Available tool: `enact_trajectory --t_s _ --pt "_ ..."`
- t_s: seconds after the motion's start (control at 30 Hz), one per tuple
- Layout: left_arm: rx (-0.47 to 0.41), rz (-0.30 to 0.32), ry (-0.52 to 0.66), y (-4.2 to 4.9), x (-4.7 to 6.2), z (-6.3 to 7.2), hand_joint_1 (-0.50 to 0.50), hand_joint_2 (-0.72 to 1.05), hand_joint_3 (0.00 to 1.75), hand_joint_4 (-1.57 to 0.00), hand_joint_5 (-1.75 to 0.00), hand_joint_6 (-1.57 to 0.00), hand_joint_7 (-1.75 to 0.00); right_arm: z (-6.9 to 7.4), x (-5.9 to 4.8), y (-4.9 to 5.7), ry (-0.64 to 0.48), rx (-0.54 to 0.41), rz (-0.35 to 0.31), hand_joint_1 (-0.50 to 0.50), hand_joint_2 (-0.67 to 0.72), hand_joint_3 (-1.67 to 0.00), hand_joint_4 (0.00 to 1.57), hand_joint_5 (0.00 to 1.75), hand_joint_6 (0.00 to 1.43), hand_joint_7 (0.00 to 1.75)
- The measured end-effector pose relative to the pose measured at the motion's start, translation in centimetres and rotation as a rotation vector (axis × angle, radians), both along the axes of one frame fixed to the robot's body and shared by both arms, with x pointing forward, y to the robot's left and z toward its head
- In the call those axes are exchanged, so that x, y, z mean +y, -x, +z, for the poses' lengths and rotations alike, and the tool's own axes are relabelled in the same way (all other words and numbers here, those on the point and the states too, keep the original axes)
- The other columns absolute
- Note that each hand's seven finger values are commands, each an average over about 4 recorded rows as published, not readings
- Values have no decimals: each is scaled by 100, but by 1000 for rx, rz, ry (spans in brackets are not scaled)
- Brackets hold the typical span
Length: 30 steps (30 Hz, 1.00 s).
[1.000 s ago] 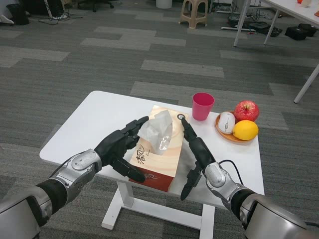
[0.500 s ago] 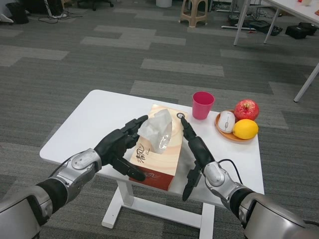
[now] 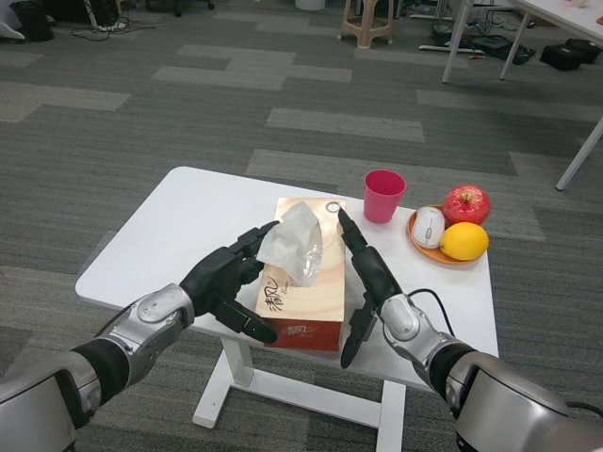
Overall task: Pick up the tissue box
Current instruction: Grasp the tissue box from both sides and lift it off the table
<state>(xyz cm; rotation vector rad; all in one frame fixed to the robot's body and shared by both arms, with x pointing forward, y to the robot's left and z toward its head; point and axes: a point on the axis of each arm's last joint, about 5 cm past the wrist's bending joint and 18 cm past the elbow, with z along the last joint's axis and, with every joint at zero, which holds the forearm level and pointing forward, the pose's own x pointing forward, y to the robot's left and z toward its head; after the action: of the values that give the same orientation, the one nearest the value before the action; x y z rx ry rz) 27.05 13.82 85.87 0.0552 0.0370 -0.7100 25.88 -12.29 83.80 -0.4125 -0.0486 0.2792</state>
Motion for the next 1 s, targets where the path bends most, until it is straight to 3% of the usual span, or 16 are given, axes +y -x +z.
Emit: enact_trajectory --t_s 0.23,0.77,1.0 --pt "4 -12 -9 11 -11 -12 50 34 0 0 0 0 0 -1 5 -6 4 -1 -9 -29 58 0 0 0 0 0" --pt "3 -4 -8 10 -10 -10 50 34 0 0 0 0 0 -3 14 -8 11 -7 -25 -38 -3 -8 0 0 0 0" --pt "-2 7 4 1 -3 3 50 34 0 0 0 0 0 -4 19 -7 11 -10 -28 -38 -8 -8 0 0 0 0"
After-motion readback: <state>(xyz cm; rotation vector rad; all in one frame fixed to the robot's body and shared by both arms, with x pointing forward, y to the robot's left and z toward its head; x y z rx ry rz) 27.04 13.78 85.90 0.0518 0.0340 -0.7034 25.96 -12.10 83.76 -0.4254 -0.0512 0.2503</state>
